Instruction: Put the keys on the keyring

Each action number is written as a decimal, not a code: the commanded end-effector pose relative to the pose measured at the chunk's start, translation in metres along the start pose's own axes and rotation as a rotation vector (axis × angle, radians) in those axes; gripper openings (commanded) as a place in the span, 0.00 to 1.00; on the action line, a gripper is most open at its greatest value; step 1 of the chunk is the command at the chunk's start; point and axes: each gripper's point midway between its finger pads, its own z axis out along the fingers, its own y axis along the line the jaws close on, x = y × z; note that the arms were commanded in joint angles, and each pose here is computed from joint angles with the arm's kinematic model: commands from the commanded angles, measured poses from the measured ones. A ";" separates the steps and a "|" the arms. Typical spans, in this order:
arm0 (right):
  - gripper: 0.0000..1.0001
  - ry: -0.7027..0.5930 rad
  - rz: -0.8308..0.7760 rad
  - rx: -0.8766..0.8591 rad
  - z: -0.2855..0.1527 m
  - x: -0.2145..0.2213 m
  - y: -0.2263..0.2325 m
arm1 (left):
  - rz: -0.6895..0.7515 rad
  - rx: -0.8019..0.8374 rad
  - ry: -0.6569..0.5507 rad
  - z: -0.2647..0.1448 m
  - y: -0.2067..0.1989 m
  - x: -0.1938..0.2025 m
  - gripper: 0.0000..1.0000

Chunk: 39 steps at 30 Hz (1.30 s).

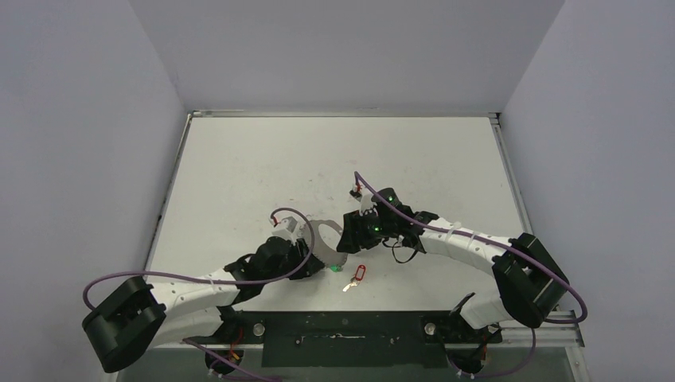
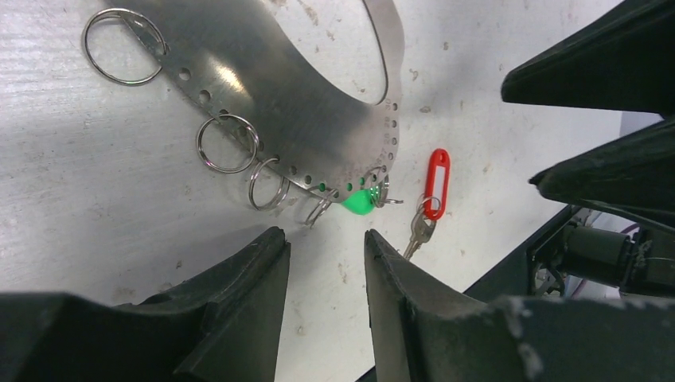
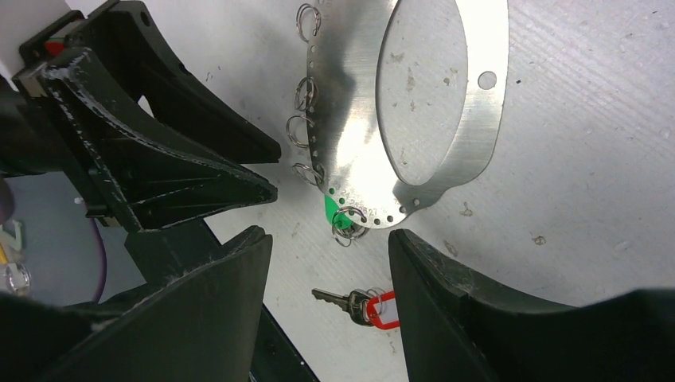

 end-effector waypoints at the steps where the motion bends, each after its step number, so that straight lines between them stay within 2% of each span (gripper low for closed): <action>1: 0.56 -0.024 -0.005 -0.013 0.004 -0.008 0.001 | 0.000 0.043 -0.054 0.011 -0.012 -0.009 0.38; 8: 0.55 -0.020 -0.002 0.006 0.002 -0.007 -0.003 | 0.025 0.025 -0.044 0.021 -0.007 -0.005 0.35; 11: 0.55 -0.022 -0.003 0.008 0.001 -0.007 -0.003 | 0.051 0.020 -0.042 0.023 -0.006 -0.005 0.25; 17: 0.55 -0.023 -0.013 0.010 0.000 -0.009 -0.003 | 0.108 0.022 -0.033 0.024 -0.008 -0.005 0.20; 20: 0.55 -0.021 -0.018 0.015 0.000 -0.010 -0.004 | 0.135 0.030 -0.034 0.024 -0.009 -0.006 0.13; 25: 0.55 -0.026 -0.019 0.021 -0.003 -0.011 -0.006 | 0.188 0.066 -0.045 0.022 -0.017 -0.007 0.12; 29: 0.55 -0.024 -0.017 0.026 -0.003 -0.010 -0.008 | 0.221 0.095 -0.050 0.021 -0.023 -0.008 0.22; 37: 0.55 -0.024 -0.019 0.024 -0.004 -0.011 -0.008 | 0.231 0.084 -0.060 0.024 -0.018 -0.008 0.33; 39: 0.55 -0.023 -0.019 0.024 -0.004 -0.010 -0.008 | 0.231 0.074 -0.060 0.025 -0.016 -0.008 0.40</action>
